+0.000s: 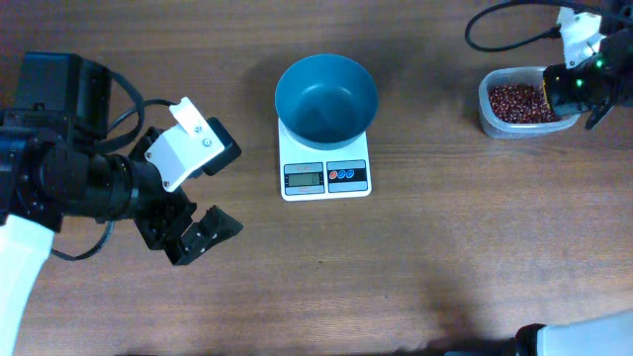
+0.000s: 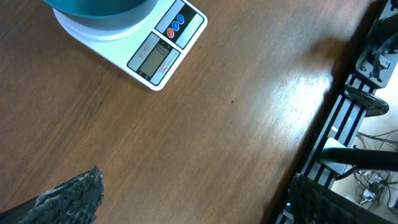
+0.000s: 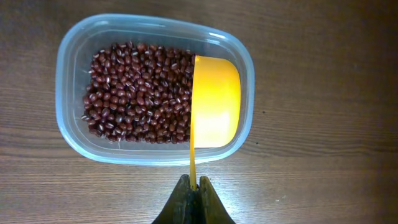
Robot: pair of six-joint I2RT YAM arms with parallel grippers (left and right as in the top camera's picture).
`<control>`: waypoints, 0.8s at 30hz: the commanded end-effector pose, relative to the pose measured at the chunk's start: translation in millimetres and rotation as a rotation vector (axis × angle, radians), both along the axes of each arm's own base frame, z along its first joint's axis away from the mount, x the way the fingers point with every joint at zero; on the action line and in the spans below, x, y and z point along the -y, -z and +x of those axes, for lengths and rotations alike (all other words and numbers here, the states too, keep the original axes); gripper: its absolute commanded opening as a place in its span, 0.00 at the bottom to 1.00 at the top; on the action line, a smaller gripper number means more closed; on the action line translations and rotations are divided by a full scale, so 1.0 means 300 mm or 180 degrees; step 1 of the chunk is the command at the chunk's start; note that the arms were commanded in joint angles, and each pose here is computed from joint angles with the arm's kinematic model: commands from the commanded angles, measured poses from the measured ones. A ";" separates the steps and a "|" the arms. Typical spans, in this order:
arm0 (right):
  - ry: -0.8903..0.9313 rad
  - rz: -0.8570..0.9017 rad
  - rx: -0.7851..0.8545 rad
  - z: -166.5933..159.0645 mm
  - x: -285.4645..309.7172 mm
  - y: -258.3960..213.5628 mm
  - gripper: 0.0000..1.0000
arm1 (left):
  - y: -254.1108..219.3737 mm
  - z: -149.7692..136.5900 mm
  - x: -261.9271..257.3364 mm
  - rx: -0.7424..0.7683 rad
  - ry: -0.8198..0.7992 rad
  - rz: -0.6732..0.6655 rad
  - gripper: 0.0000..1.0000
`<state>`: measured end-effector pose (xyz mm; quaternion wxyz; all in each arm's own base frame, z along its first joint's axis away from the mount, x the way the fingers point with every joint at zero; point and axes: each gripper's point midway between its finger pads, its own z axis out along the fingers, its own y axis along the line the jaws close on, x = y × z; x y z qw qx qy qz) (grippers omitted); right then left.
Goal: Scoop item into bowl and weigh 50g on scale
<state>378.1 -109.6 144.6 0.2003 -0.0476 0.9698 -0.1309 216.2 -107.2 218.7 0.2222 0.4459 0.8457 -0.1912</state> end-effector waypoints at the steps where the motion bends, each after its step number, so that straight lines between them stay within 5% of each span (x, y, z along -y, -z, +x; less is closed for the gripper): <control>1: 0.0028 -0.0095 0.0001 0.031 0.027 0.010 0.04 | -0.012 0.008 -0.003 0.0068 0.0026 -0.0001 0.99; 9: 0.0084 -0.0172 -0.0199 0.031 0.050 0.082 0.04 | -0.012 0.008 -0.002 0.0068 0.0027 -0.0002 0.99; 15: 0.0236 0.0543 -0.0121 0.030 -0.053 0.107 0.04 | -0.012 0.008 -0.002 0.0068 0.0027 -0.0002 0.99; 24: 0.1245 0.1717 -0.0006 0.013 -0.046 0.133 0.04 | -0.012 0.008 -0.002 0.0068 0.0027 -0.0002 0.99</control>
